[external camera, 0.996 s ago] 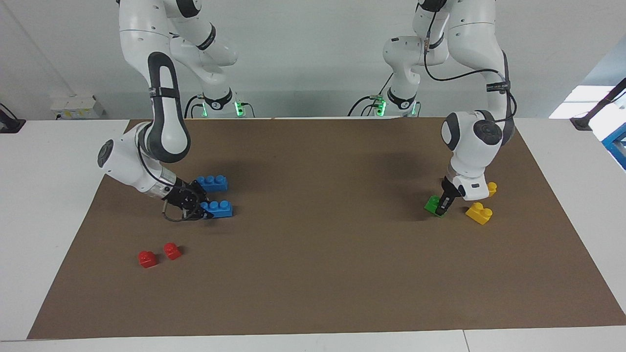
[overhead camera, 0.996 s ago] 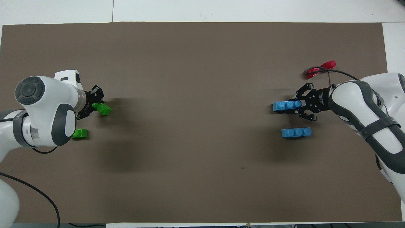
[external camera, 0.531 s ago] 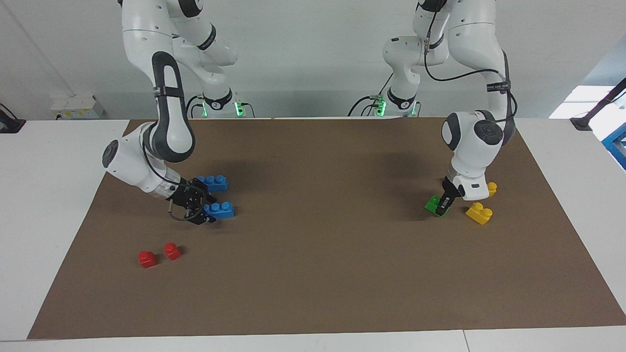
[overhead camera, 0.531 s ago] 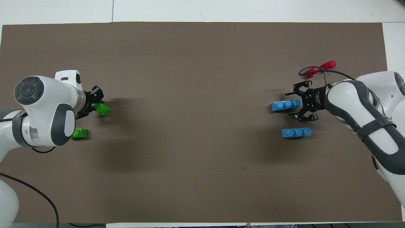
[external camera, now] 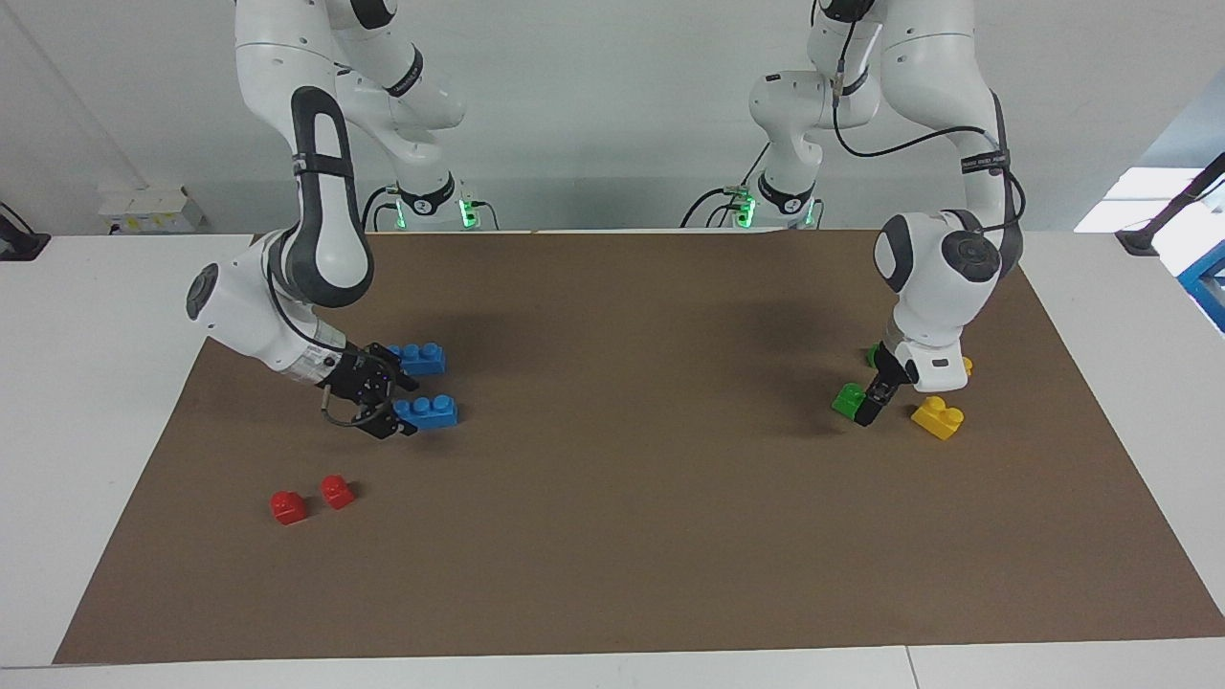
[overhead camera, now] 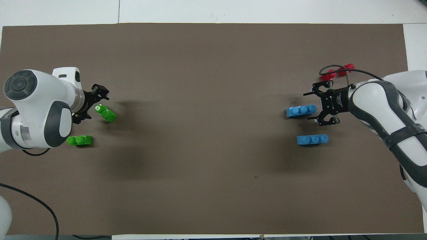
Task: Remove green block with left arm and hold with right
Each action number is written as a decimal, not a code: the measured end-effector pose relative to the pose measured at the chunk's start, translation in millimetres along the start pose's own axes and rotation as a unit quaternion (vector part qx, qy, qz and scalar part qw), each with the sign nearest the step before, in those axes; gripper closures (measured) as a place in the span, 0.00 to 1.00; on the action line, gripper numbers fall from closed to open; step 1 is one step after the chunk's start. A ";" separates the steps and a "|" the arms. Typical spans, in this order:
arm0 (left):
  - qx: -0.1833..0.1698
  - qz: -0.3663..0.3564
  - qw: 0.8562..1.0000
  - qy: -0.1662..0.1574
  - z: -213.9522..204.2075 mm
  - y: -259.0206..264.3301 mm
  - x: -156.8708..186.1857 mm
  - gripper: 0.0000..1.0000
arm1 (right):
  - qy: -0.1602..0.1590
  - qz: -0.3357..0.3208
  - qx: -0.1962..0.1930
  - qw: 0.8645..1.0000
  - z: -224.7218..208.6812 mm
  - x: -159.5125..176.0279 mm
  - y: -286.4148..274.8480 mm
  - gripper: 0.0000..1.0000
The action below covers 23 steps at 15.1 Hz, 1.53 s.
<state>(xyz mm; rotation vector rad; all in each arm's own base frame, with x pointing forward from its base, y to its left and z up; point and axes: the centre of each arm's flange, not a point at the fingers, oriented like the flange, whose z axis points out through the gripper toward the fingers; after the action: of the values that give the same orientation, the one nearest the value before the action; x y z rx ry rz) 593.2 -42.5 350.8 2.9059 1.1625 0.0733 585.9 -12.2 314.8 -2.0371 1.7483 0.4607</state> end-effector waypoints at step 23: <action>-0.009 0.300 0.954 0.020 -248.9 -29.3 -1.2 0.00 | 0.103 -0.292 -0.038 0.950 -181.8 -125.4 9.7 0.00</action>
<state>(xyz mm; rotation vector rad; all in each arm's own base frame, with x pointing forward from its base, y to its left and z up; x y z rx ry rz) 560.3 -23.9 598.6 3.1316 0.2364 0.1447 553.4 0.3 533.1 -2.5914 1.1429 0.1297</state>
